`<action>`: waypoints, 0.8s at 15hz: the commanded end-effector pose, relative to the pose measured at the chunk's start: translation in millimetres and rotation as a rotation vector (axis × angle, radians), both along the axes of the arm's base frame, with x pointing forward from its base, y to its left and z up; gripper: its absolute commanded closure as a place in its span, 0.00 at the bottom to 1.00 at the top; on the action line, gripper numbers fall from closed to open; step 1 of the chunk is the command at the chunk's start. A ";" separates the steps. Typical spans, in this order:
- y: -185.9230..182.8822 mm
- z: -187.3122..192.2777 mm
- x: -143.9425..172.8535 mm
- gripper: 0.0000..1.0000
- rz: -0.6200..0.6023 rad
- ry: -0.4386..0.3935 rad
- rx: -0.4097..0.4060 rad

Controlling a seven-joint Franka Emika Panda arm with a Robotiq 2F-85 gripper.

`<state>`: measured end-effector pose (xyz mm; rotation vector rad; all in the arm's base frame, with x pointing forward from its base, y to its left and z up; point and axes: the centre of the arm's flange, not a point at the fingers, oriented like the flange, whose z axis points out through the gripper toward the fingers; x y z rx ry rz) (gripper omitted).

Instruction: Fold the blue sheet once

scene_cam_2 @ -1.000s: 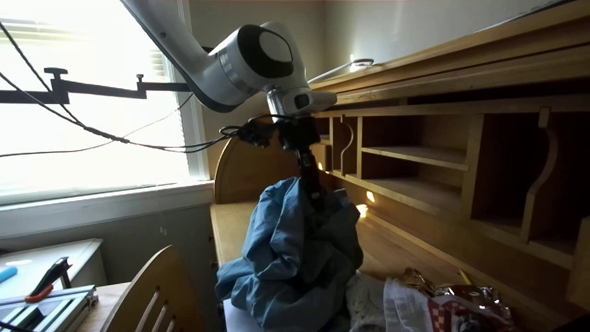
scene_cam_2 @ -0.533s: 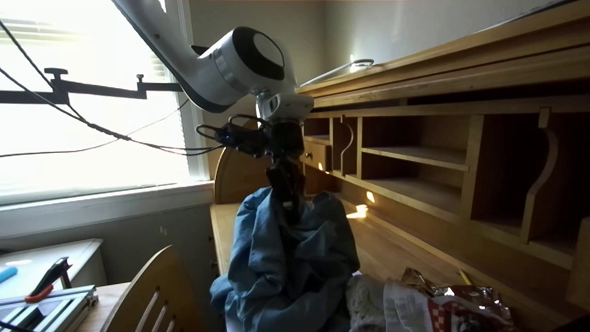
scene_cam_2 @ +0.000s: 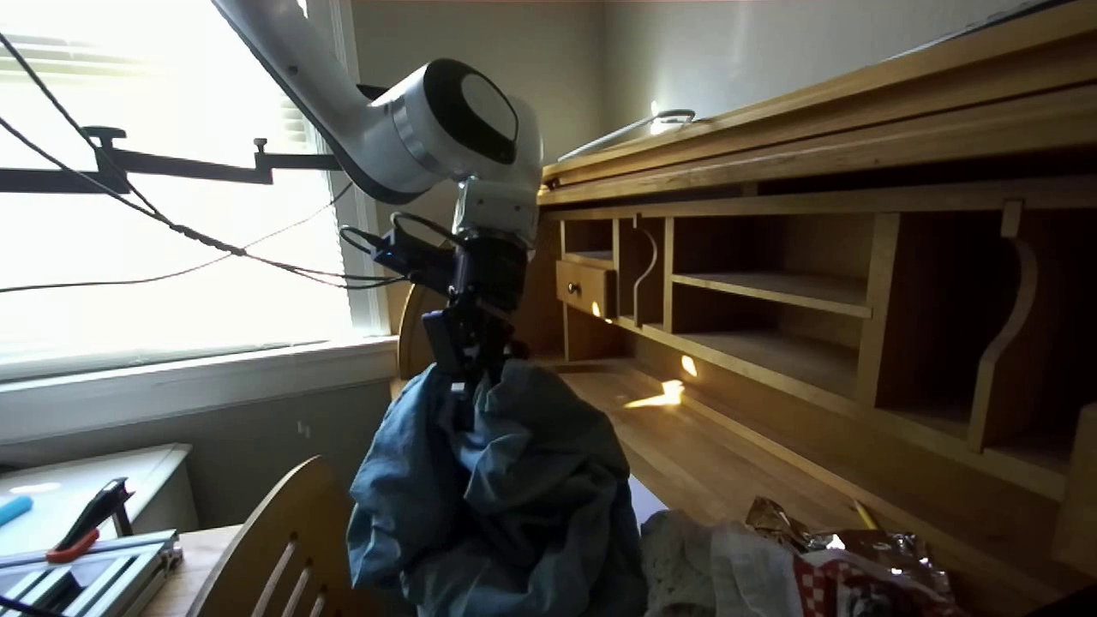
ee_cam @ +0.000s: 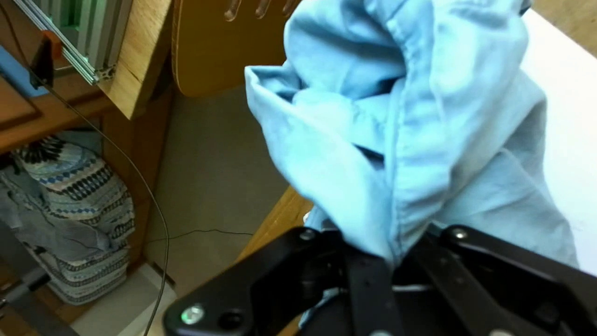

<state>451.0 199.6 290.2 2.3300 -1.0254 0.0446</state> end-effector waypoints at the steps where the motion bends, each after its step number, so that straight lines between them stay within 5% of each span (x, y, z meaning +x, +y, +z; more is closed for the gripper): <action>1: 2.7 -31.7 15.4 0.99 -0.043 -0.072 -0.009; 8: 12.2 -96.4 41.4 0.99 -0.101 -0.117 0.116; 12: 0.8 -131.8 41.7 0.99 -0.155 -0.062 0.173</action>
